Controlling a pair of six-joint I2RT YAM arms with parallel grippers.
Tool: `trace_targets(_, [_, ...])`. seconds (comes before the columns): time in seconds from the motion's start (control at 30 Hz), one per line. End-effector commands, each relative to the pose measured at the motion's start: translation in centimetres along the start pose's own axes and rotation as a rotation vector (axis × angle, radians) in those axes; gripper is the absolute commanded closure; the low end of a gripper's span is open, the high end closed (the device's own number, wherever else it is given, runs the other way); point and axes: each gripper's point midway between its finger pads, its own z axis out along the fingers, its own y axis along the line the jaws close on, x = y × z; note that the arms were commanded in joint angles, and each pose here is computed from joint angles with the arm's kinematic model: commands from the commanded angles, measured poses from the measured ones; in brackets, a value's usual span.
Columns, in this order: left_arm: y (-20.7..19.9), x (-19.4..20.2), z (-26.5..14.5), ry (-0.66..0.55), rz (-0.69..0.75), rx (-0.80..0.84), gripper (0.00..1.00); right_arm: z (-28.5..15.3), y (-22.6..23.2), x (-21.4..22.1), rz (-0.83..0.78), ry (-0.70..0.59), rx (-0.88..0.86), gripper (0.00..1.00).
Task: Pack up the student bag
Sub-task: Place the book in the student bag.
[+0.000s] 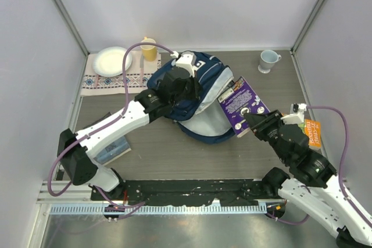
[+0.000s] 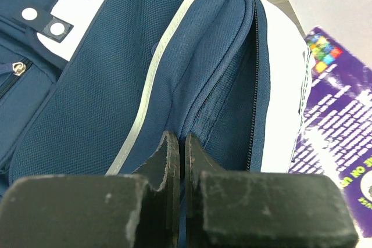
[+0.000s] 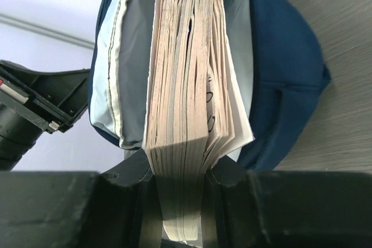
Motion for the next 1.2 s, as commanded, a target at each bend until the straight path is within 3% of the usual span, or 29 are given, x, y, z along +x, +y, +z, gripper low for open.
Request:
trace_targets(0.0, [-3.1, -5.8, -1.9, -0.186, -0.096, 0.120, 1.00, 1.0, 3.7, 0.5, 0.052, 0.033, -0.124, 0.99])
trace_targets(0.23, [-3.2, -6.4, -2.6, -0.211, -0.120, 0.133, 1.00, 3.6, 2.5, 3.9, 0.099, 0.106, -0.113, 0.99])
trace_targets(0.67, [-6.1, -5.8, -4.3, -0.168, -0.076, 0.314, 1.00, 5.9, 7.7, 5.4, 0.250, 0.129, -0.381, 0.99])
trace_targets(1.17, [-7.4, -6.2, -6.7, -0.170, -0.036, 0.413, 1.00, 11.5, 6.3, 6.3, 0.269, 0.062, -0.311, 0.99])
